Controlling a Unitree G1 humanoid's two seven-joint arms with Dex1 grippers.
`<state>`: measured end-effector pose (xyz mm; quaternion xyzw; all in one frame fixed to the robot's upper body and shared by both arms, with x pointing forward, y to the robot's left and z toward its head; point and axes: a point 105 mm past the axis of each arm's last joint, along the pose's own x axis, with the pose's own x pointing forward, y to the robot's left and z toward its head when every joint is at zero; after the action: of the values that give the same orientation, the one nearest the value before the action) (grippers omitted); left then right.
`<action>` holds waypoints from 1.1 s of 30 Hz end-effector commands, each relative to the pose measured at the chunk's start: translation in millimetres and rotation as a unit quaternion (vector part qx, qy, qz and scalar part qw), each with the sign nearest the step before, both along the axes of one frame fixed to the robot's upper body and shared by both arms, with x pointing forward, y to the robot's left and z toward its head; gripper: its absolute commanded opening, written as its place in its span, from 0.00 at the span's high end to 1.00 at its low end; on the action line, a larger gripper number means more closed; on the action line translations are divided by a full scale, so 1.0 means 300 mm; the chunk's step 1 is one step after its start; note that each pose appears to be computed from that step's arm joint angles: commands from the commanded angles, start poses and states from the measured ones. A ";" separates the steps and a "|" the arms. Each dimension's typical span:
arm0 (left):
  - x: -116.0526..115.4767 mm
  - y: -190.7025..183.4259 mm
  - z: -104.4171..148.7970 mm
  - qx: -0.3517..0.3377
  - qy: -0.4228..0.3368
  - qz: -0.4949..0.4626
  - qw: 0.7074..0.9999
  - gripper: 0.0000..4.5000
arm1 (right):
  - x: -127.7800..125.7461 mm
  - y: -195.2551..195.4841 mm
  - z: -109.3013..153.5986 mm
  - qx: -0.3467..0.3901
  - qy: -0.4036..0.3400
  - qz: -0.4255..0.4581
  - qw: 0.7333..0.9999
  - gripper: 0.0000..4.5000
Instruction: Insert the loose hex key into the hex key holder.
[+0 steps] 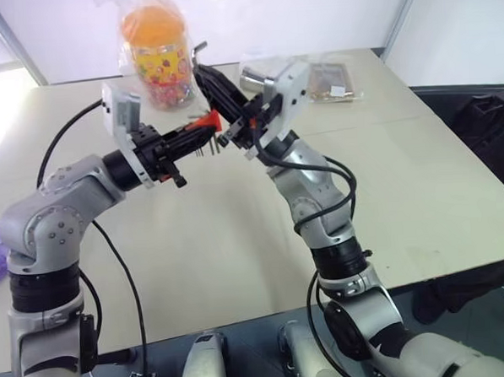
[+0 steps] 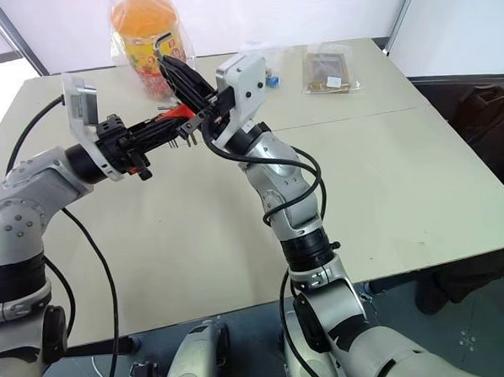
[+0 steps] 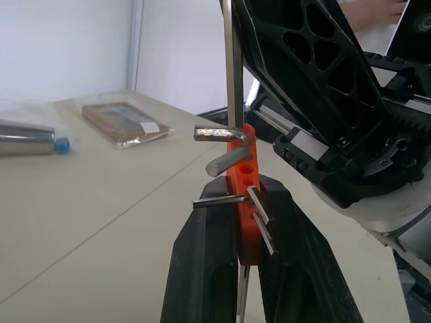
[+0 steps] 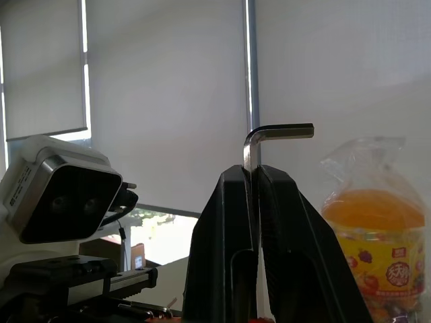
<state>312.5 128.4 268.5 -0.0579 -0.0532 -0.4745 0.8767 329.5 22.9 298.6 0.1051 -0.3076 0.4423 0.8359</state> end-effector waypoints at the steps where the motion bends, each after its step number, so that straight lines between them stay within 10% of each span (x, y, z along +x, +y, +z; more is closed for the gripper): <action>1: -0.017 -0.001 0.067 -0.007 -0.039 -0.006 0.999 1.00 | -0.025 -0.003 0.028 0.010 -0.023 0.004 1.000 0.99; 33: -0.013 0.011 0.079 -0.014 -0.044 -0.001 0.999 1.00 | -0.002 -0.041 0.021 0.001 -0.028 -0.019 0.999 0.99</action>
<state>313.8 128.3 275.4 -0.0565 -0.0630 -0.4743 0.8763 330.8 15.6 298.1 0.0896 -0.3165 0.4369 0.8372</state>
